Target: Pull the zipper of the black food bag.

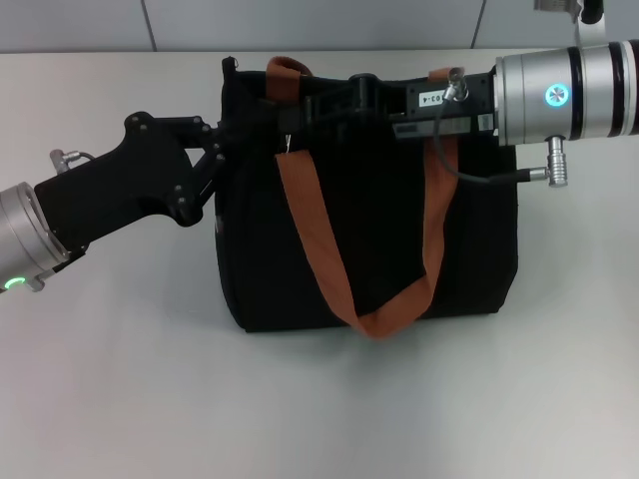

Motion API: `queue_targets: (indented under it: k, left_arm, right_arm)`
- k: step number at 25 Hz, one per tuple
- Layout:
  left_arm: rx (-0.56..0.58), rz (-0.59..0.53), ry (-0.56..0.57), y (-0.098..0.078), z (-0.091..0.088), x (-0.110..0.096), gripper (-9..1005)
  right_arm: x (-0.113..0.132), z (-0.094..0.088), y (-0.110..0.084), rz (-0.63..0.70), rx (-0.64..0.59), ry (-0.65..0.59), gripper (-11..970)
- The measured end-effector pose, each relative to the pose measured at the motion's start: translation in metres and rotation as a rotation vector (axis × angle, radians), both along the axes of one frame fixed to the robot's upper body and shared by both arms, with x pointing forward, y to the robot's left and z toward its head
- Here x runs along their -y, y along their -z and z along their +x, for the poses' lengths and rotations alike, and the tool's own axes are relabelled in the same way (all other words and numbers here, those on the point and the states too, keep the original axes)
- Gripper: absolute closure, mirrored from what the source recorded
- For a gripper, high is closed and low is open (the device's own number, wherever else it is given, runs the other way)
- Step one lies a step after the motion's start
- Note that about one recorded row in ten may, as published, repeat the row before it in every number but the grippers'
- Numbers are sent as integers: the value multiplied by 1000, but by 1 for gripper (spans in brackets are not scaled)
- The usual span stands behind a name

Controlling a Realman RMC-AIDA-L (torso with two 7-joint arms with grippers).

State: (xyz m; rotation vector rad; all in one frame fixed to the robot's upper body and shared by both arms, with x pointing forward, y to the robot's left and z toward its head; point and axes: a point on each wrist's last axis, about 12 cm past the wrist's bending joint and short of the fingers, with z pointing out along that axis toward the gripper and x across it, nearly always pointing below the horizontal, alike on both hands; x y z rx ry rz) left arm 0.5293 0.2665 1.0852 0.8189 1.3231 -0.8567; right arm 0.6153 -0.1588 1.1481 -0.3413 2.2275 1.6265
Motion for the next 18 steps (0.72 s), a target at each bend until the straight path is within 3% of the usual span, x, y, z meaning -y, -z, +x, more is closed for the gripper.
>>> queue_targets:
  k: [6, 14, 18]
  left_arm:
    - [8, -1, 5, -1, 0, 1, 966]
    - [8, 0, 12, -1, -1, 1, 966]
    - [9, -4, 16, -1, -2, 1, 966]
  right_arm:
    - [-2, 0, -1, -8, 42, -22, 796]
    - [0, 0, 0, -13, 66, -21, 961]
    - [1, 0, 0, -10, 71, -15, 956]
